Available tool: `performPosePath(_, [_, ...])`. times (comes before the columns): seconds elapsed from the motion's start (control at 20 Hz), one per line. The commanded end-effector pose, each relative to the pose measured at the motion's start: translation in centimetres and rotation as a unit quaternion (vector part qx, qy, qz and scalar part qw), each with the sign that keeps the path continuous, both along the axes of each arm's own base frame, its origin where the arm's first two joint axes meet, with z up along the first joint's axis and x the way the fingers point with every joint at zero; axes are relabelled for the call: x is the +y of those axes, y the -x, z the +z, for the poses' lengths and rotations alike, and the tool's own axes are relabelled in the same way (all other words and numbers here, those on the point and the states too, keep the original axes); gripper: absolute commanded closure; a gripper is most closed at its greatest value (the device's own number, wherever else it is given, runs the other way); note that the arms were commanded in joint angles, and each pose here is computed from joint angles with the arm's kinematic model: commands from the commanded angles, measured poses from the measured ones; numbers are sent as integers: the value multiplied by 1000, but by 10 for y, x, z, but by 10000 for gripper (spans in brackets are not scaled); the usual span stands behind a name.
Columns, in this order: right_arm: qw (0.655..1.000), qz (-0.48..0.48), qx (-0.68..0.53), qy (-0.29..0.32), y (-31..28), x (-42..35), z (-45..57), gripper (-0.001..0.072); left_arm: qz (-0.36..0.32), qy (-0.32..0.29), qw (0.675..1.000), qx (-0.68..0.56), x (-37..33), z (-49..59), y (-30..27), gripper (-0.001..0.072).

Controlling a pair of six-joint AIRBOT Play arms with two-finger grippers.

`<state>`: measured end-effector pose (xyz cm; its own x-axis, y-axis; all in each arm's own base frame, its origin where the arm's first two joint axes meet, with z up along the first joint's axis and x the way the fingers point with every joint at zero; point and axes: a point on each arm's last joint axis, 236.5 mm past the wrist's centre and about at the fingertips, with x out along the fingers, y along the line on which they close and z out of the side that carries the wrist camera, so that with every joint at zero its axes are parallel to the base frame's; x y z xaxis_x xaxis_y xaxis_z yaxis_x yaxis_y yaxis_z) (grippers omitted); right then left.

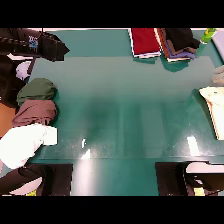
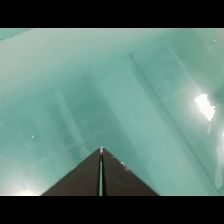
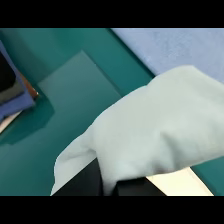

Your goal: Fold the shirts.

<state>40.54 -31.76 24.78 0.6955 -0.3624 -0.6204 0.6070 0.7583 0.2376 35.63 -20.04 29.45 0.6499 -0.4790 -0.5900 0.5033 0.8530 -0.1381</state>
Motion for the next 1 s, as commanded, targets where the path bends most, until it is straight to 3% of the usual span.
performPosePath(0.0, [999, 17, 29, -3, 12, 10, -8, 697, -1, -3, 1000, 4, 0, -2, 1, 678])
performPosePath(0.25, [996, 13, 83, -36, 47, 22, -58, 697, -6, -13, 1000, 16, 2, -8, 6, 678])
performPosePath(0.65, [970, -64, 228, -51, 177, 11, -146, 695, -13, -22, 1000, 16, 2, -10, 7, 678])
performPosePath(0.95, [955, -64, 278, -85, 218, 22, -200, 692, -16, -28, 999, 22, 3, -13, 10, 678])
